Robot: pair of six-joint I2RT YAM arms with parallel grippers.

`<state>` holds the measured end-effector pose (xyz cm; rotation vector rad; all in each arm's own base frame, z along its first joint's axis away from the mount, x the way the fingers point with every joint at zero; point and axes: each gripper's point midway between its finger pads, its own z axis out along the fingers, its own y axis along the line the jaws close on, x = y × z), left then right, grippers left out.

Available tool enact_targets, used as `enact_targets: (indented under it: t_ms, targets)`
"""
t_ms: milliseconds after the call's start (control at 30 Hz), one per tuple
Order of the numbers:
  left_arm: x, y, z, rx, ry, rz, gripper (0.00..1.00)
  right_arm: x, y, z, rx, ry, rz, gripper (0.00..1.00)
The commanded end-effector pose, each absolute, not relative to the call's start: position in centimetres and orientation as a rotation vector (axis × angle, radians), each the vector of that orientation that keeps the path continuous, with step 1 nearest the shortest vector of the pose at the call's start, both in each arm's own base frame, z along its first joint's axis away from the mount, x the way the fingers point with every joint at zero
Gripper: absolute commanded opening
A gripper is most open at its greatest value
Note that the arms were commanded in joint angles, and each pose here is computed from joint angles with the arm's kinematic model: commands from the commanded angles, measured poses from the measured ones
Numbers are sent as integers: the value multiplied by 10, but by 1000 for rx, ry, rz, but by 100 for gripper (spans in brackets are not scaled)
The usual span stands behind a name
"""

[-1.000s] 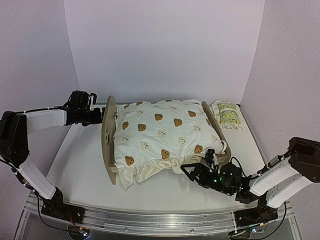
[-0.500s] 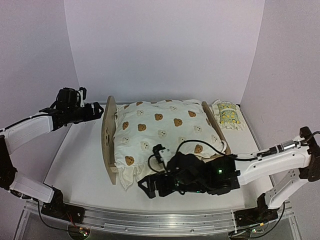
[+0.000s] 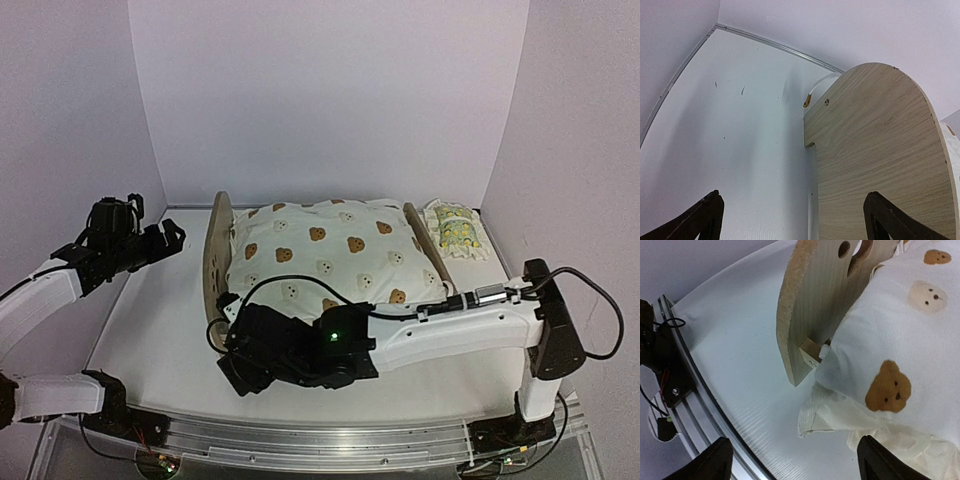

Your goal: Set up the pet bed

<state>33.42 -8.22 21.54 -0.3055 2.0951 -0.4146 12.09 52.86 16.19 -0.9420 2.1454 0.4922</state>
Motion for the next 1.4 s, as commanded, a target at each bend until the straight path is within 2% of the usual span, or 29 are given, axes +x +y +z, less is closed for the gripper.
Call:
enact_targets:
  t_ms: [0,567,600,700,800,1067,1367]
  targets:
    - [322,-87,222,-296,2113,-476,100,145,536,165,-982,2046,308,79]
    - [307,-84,218,-279,2090,-485,99,196,553,153,-927,1967,108,53]
    - [307,-84,218,-279,2089,-484,99,198,551,153,-920,1961,91,51]
    - [307,-84,219,-279,2085,-488,99,201,550,154,-911,1960,97,34]
    - [306,-90,221,-260,2090,-522,95,202,550,164,-897,1944,112,20]
    - [293,-103,230,-191,2125,-604,89,212,555,218,-877,1863,173,1]
    - [276,-123,262,-50,2095,-704,78,224,551,273,-874,1825,319,0]
